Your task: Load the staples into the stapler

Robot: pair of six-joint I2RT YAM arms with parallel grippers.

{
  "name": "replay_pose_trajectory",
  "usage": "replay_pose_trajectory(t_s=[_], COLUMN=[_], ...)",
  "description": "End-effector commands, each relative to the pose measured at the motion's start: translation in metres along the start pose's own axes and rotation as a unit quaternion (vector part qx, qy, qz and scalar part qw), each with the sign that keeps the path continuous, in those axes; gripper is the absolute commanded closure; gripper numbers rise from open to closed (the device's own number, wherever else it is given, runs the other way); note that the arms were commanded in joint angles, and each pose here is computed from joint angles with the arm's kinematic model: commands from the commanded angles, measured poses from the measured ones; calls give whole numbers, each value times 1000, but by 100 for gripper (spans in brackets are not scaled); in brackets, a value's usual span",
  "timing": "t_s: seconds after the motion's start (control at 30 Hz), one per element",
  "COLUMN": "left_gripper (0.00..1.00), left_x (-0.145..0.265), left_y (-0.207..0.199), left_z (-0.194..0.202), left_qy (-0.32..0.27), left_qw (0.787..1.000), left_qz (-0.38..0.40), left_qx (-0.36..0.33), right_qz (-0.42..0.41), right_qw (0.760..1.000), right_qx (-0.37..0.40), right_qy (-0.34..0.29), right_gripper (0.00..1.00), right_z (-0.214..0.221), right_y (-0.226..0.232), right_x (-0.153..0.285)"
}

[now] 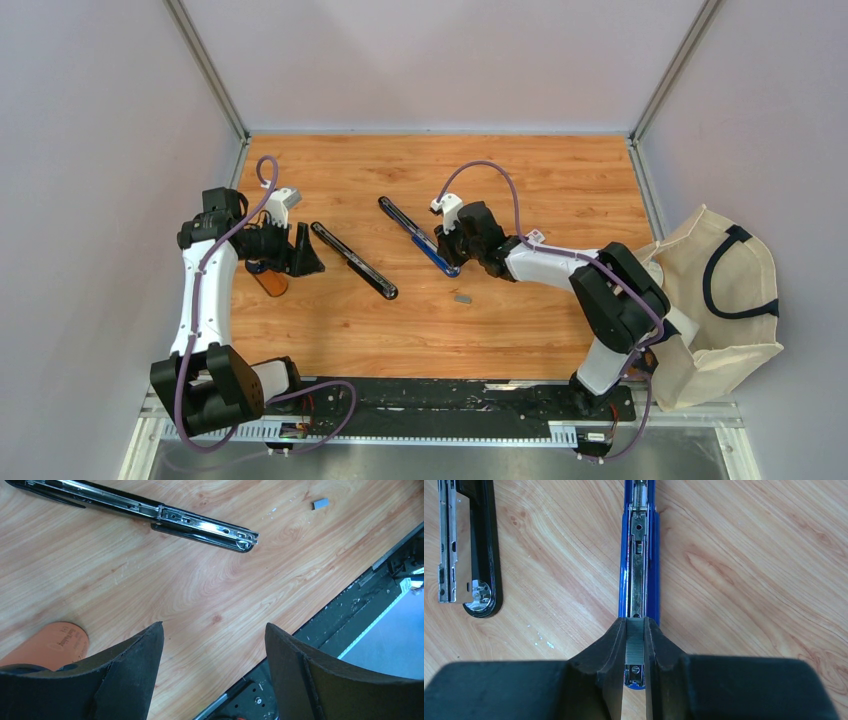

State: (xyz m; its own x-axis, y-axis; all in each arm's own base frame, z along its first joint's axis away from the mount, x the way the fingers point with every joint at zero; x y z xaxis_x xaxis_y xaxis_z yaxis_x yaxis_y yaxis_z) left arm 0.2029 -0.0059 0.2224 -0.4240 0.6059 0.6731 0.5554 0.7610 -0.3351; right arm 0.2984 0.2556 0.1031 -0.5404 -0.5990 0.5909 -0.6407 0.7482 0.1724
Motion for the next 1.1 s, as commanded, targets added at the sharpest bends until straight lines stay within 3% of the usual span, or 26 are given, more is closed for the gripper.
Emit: replay_pose_trajectory(t_s=[0.0,0.67,1.07], left_gripper=[18,18,18], left_x=[-1,-1,-1], left_y=[1,2,1], left_z=[-2,-2,-2], left_qy=[-11,-11,-11], left_qw=[1000,1000,1000], left_qz=[7,7,8], left_qx=[-8,-8,-7], right_qz=[-8,-5,-8], right_qw=[1000,1000,999], right_qx=[2,4,24], right_qy=[-15,4,-22], right_gripper=[81,75,59], right_z=[-11,-6,-29], right_y=[4,2,5], right_x=[-4,-8,7])
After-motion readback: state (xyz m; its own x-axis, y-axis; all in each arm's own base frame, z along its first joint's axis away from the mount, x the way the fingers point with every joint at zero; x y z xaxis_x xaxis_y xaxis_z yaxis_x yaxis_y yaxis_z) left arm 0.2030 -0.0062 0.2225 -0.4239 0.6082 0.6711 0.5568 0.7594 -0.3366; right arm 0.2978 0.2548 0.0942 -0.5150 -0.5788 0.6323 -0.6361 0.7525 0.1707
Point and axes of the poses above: each gripper's point midway between its finger pads, its own x axis back along the fingers, its own y axis along the line the jaws close on, z = x × y, the point moved 7 cm from there along x, back along the fingers, and after that the axes turned 6 degrees about -x, right-handed, at the moved point
